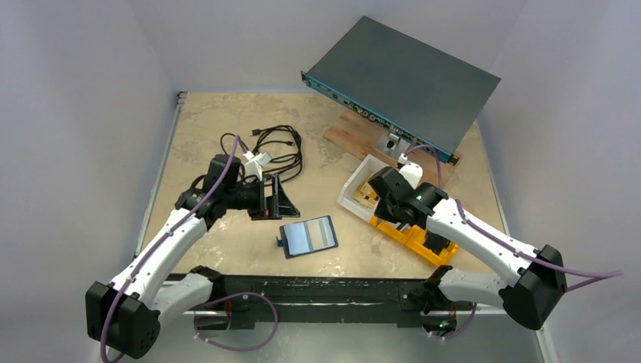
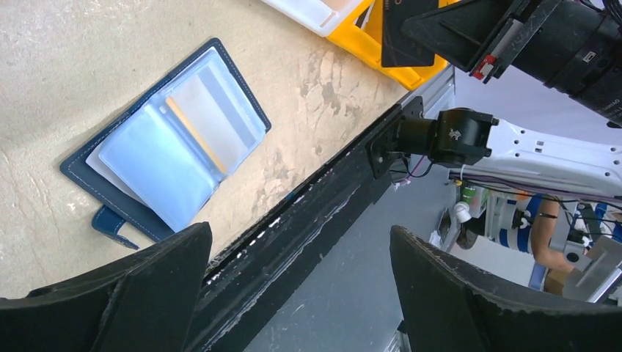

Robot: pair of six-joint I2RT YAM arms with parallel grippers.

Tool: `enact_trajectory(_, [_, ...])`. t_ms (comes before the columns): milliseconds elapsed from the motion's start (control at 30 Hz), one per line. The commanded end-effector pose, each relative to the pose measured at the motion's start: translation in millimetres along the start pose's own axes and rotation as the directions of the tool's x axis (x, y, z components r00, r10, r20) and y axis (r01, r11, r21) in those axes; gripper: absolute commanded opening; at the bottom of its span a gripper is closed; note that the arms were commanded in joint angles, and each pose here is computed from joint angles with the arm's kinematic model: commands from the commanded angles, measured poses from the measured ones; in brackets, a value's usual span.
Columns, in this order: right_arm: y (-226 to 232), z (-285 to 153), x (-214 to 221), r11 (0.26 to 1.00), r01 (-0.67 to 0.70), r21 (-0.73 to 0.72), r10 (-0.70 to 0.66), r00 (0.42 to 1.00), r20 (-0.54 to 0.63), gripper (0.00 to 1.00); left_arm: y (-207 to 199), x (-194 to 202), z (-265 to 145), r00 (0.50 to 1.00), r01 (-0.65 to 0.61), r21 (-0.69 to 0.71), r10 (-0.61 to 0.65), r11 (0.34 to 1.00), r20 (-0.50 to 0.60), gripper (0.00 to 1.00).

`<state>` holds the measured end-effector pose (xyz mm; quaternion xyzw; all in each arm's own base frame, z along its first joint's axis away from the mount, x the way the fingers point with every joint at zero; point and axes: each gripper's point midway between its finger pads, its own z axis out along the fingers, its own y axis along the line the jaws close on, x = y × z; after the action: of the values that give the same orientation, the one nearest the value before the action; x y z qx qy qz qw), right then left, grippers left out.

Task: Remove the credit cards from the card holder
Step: Place the credit card in the storage box.

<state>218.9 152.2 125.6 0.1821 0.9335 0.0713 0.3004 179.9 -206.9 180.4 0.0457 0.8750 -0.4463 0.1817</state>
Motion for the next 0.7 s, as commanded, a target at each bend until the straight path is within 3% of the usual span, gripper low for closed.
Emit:
enact_trajectory(0, [-58,-9,-23,0.949,-0.112,0.296,0.074,0.988,0.137,0.0,-8,-9,-3,0.997,-0.069,0.008,0.069,0.998,0.023,0.92])
enact_trajectory(167, [-90,-18,-32,0.88,-0.146,0.451,0.062,0.979,0.196,0.0,-6,-7,-1,0.998,-0.067,0.007,0.067,0.998,0.011,0.92])
enact_trajectory(667, [-141,-21,-41,0.768,-0.265,0.583,0.142,0.958,0.248,0.0,-4,-7,2,0.999,-0.053,0.0,0.053,0.999,-0.008,0.92])
